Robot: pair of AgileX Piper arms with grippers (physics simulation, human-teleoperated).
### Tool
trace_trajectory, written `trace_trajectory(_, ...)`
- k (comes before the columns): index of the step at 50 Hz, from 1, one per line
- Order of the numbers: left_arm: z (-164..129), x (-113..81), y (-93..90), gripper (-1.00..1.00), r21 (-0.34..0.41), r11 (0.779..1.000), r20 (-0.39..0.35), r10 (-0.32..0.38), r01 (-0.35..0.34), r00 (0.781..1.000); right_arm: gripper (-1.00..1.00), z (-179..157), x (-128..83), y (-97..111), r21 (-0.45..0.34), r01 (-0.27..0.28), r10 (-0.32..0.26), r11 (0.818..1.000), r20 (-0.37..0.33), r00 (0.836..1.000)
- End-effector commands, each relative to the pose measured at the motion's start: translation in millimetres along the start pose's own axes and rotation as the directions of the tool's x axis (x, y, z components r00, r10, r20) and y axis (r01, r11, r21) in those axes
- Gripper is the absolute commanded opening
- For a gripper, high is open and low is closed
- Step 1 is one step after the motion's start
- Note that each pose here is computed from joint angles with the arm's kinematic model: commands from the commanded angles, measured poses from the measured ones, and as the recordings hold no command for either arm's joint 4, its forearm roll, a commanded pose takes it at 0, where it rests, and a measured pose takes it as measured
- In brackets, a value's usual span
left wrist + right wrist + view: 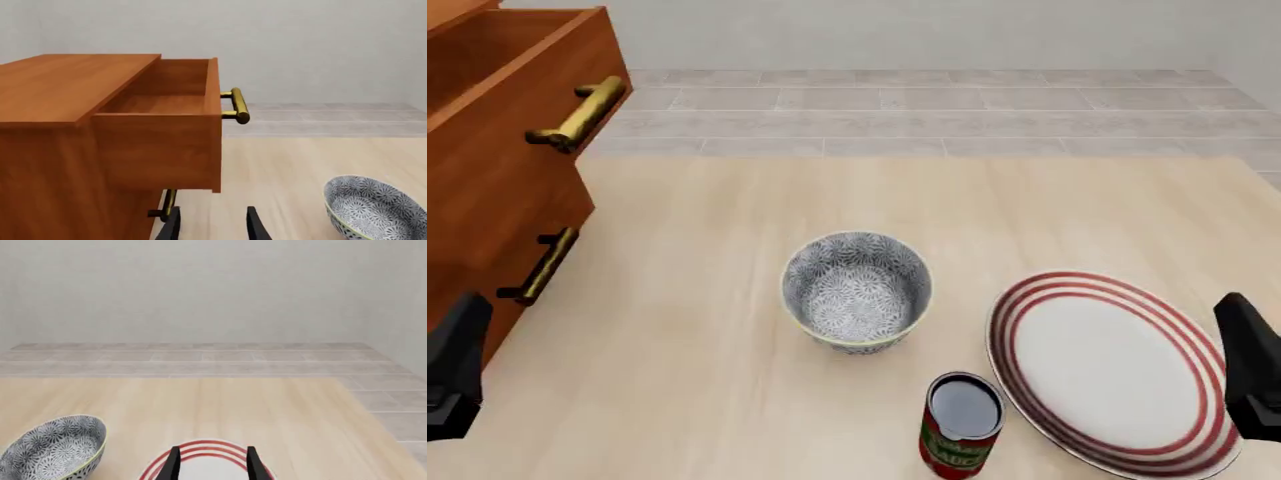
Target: Put the ketchup in the top drawer of the cabinet.
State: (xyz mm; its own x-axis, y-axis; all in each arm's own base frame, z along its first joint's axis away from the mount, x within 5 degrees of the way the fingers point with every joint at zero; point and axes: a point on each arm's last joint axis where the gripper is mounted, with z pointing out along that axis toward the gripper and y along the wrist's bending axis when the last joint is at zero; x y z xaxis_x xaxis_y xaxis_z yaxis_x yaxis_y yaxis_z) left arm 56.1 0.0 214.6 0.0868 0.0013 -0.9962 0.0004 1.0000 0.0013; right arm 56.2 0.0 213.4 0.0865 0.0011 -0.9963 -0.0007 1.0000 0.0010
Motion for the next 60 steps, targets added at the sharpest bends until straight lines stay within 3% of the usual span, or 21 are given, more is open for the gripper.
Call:
trace_trajectory(1, -1.4, -11.6, -2.4, 1.00, 0.044, 0.999, -0.002, 0.006, -0.006, 1.000, 1.00, 0.0, -0.3, -0.1, 0.001, -0.039, 0.039, 0.999, 0.004, 0.999)
trace_trajectory(7, -4.5, -25.2, -6.8, 1.00, 0.138, 0.989, -0.007, 0.054, -0.053, 0.999, 1.00, -0.1, 0.1, 0.3, -0.006, -0.028, 0.028, 1.000, 0.001, 1.000)
trace_trajectory(8, -6.6, -29.0, -9.9, 1.00, 0.211, 0.975, -0.033, 0.075, -0.067, 0.997, 1.00, -0.1, -0.1, 0.3, -0.005, -0.034, 0.034, 0.999, 0.003, 0.999)
trace_trajectory(12, -9.6, -36.5, -12.4, 1.00, 0.279, 0.959, -0.057, 0.062, -0.043, 0.996, 1.00, -0.1, -0.1, 0.4, -0.008, -0.035, 0.035, 0.999, 0.003, 0.999)
trace_trajectory(14, -7.4, -39.2, -17.4, 1.00, 0.368, 0.928, -0.082, 0.100, -0.064, 0.992, 1.00, -0.1, -0.2, 0.5, -0.009, -0.034, 0.034, 0.999, 0.004, 0.999)
trace_trajectory(15, -7.3, -39.2, -17.5, 1.00, 0.368, 0.928, -0.082, 0.100, -0.064, 0.992, 1.00, -0.1, -0.2, 0.5, -0.009, -0.034, 0.034, 0.999, 0.004, 0.999)
trace_trajectory(19, -0.7, -48.2, -25.9, 1.00, 0.462, 0.885, -0.112, 0.111, -0.047, 0.987, 1.00, -0.1, -0.4, 0.4, -0.008, -0.032, 0.032, 0.999, 0.006, 0.999)
trace_trajectory(22, 5.4, -49.7, -35.4, 1.00, 0.542, 0.838, -0.108, 0.149, -0.067, 0.983, 1.00, -0.1, -0.3, 0.4, -0.007, -0.033, 0.033, 0.999, 0.005, 0.999)
trace_trajectory(24, 12.1, -50.9, -44.0, 1.00, 0.582, 0.813, -0.134, 0.141, -0.037, 0.981, 1.00, -0.1, -0.2, 0.5, -0.008, -0.033, 0.033, 0.999, 0.004, 0.999)
trace_trajectory(28, 24.2, -41.6, -60.1, 1.00, 0.639, 0.763, -0.107, 0.208, -0.093, 0.972, 1.00, -0.1, -0.8, 0.5, -0.009, -0.041, 0.041, 0.999, 0.011, 0.999)
trace_trajectory(30, 30.7, -37.3, -72.3, 1.00, 0.676, 0.732, -0.118, 0.217, -0.082, 0.969, 1.00, -0.1, -0.9, 0.6, -0.011, -0.038, 0.038, 0.999, 0.012, 0.999)
trace_trajectory(32, 32.8, -35.8, -76.6, 1.00, 0.687, 0.723, -0.120, 0.212, -0.073, 0.970, 1.00, -0.1, -0.9, 0.7, -0.013, -0.038, 0.038, 0.999, 0.012, 0.999)
trace_trajectory(37, 46.3, -15.6, -107.4, 1.00, 0.756, 0.647, -0.117, 0.278, -0.096, 0.953, 1.00, -0.1, -0.6, 1.0, -0.018, -0.040, 0.040, 0.999, 0.008, 0.999)
trace_trajectory(39, 52.8, -7.6, -119.0, 1.00, 0.769, 0.634, -0.131, 0.289, -0.087, 0.949, 1.00, -0.1, -0.4, 1.4, -0.026, -0.057, 0.057, 0.998, 0.005, 0.998)
trace_trajectory(42, 54.3, -4.7, -138.3, 1.00, 0.809, 0.582, -0.114, 0.296, -0.084, 0.948, 1.00, -0.1, -0.5, 1.8, -0.031, -0.049, 0.049, 0.998, 0.007, 0.999)
trace_trajectory(47, 56.9, 3.3, -157.5, 1.00, 0.836, 0.545, -0.123, 0.304, -0.066, 0.945, 1.00, -0.1, -0.5, 1.6, -0.028, -0.048, 0.048, 0.998, 0.006, 0.999)
trace_trajectory(51, 55.1, 12.8, -173.3, 1.00, 0.864, 0.498, -0.113, 0.332, -0.072, 0.937, 1.00, -0.1, -0.4, 1.9, -0.033, -0.049, 0.049, 0.998, 0.005, 0.999)
trace_trajectory(52, 55.1, 12.9, -173.4, 1.00, 0.864, 0.498, -0.113, 0.331, -0.072, 0.937, 1.00, -0.1, -0.4, 1.9, -0.033, -0.049, 0.049, 0.998, 0.005, 0.999)
trace_trajectory(54, 52.0, 17.8, -181.3, 1.00, 0.881, 0.465, -0.094, 0.347, -0.084, 0.933, 1.00, -0.1, -0.5, 2.2, -0.039, -0.041, 0.041, 0.998, 0.006, 0.999)
trace_trajectory(56, 52.7, 19.3, -183.6, 1.00, 0.881, 0.469, -0.112, 0.342, -0.066, 0.933, 1.00, -0.1, -0.5, 2.3, -0.041, -0.041, 0.041, 0.998, 0.006, 0.999)
trace_trajectory(60, 50.9, 19.3, -190.1, 1.00, 0.890, 0.453, -0.114, 0.339, -0.055, 0.934, 1.00, -0.1, -0.6, 2.3, -0.041, -0.044, 0.044, 0.998, 0.007, 0.999)
